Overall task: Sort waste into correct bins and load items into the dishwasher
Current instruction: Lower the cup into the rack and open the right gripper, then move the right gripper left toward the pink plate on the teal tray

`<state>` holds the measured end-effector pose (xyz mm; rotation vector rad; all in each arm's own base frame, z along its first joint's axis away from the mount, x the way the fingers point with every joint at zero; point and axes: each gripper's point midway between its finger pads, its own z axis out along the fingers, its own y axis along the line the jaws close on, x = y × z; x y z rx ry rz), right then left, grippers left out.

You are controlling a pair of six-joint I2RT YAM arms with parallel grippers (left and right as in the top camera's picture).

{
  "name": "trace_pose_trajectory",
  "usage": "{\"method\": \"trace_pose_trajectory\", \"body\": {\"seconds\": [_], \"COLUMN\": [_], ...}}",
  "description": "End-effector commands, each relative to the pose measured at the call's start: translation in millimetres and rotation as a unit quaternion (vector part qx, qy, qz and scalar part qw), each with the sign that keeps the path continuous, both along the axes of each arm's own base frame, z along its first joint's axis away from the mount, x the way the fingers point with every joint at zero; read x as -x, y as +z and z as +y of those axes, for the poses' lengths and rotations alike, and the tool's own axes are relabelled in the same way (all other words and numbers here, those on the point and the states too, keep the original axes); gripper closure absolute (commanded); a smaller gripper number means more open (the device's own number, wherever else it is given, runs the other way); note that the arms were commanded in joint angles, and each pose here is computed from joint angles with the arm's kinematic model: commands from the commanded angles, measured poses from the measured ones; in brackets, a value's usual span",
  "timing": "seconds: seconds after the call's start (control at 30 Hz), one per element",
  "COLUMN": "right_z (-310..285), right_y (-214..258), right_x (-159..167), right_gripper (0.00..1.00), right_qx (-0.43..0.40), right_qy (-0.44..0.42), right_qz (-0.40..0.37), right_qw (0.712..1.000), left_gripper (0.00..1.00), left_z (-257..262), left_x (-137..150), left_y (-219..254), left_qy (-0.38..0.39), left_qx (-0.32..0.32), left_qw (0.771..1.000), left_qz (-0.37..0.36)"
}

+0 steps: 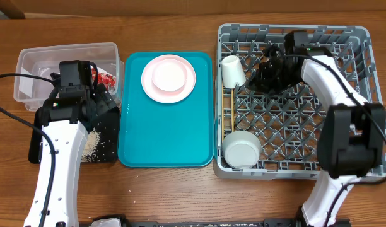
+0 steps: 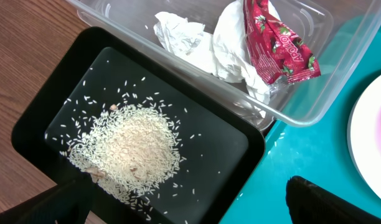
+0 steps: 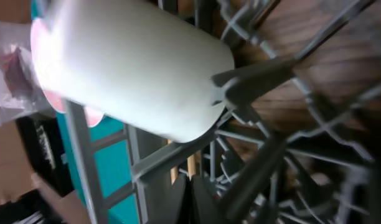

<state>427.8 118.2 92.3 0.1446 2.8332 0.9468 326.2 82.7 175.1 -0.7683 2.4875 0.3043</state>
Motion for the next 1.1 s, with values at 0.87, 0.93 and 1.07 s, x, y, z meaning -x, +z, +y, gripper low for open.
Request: {"method": "trace_pose_trajectory", "body": {"seconds": [0.87,0.93,1.07], "right_z": [64.1,65.3,64.3], "right_y": [80.8,71.0,50.4], "right_x": [-63.8,-66.6,-64.4], "right_gripper": [0.87,0.82,0.81], "right_qx": [0.25,0.252,0.261], "right_qy": [-0.001,0.001,0.011], "right_qz": [-0.31,-0.305,-0.282], "right_qw": [0.917,0.918,0.923], "left_gripper": [0.0,0.0,0.0], "left_z": [-0.1,-0.1,-0.1], "left_x": [-1.8,-1.8,-1.8], "left_y": [6.9,6.9,6.9], "left_qy": [-0.005,-0.005,-0.005], "left_qx": [0.0,0.0,0.0], "left_qw": [1.0,1.0,1.0], "left_qz": [-0.009,-0.009,-0.009]}}
